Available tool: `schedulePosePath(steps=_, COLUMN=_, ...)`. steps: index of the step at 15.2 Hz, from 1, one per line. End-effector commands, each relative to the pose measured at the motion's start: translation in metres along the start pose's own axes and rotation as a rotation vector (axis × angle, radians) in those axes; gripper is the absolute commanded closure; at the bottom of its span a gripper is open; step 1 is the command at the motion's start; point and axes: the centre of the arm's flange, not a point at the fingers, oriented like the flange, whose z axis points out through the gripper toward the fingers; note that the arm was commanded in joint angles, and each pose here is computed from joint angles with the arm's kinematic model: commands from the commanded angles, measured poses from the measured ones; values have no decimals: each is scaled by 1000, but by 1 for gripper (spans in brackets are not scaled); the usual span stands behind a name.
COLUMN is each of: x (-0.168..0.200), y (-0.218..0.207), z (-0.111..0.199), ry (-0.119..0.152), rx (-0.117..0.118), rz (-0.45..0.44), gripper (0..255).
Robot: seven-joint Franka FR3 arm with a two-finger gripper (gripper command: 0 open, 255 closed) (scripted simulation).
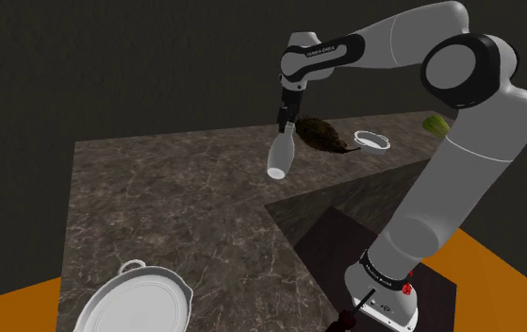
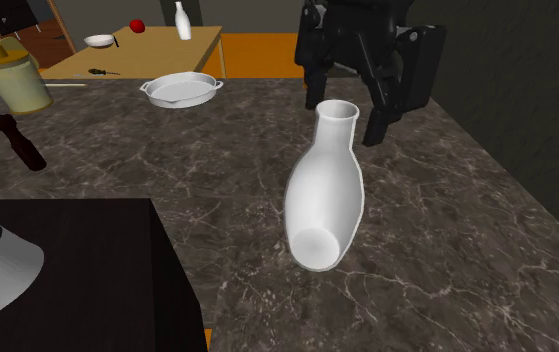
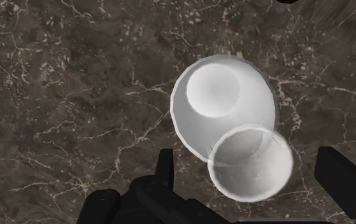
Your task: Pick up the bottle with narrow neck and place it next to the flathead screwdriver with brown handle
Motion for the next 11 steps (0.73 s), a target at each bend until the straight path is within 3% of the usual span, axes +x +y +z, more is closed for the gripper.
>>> schedulePosePath(steps=1, x=0, y=0, z=8, ry=0, rx=0, rz=0, gripper=0)
schedulePosePath(steps=8, x=0, y=0, z=8, ry=0, rx=0, rz=0, gripper=0)
schedulePosePath(steps=9, x=0, y=0, z=8, ry=0, rx=0, rz=0, gripper=255)
schedulePosePath(steps=11, x=0, y=0, z=8, ry=0, rx=0, rz=0, gripper=255)
